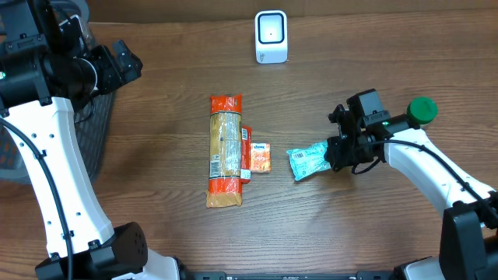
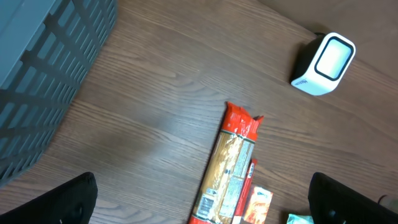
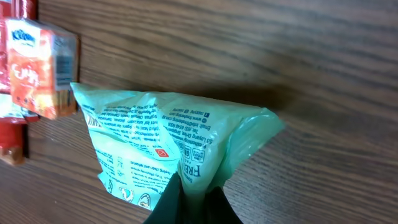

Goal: Scan the item barcode

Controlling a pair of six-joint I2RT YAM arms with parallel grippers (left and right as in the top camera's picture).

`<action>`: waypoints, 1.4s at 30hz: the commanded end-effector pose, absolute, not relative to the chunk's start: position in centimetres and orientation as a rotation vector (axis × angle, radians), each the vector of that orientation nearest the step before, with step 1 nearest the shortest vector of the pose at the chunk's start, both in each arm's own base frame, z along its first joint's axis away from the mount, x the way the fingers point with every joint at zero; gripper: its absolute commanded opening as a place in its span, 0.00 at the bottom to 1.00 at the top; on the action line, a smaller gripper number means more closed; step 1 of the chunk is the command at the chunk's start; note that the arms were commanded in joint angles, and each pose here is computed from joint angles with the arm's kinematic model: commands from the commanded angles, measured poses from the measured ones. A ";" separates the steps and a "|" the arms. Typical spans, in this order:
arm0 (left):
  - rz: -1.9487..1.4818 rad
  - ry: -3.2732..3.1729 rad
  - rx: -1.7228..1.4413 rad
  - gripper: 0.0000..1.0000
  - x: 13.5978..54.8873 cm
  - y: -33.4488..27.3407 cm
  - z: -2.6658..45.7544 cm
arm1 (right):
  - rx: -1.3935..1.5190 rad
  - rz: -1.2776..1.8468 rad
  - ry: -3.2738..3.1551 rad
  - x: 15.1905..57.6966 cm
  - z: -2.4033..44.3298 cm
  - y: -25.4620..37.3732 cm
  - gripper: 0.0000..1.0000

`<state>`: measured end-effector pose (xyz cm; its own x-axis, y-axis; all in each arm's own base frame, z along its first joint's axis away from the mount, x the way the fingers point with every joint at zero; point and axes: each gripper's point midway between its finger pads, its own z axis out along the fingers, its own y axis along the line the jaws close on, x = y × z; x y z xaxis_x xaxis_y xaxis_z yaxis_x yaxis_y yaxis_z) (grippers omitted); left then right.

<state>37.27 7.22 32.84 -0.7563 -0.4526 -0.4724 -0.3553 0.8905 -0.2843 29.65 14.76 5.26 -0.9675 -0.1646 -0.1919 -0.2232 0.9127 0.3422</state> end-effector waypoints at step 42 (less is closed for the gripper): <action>-0.815 3.012 0.672 0.04 31.9 -27.2 8.0 | -0.077 0.614 2.933 29.6 4.7 14.9 0.55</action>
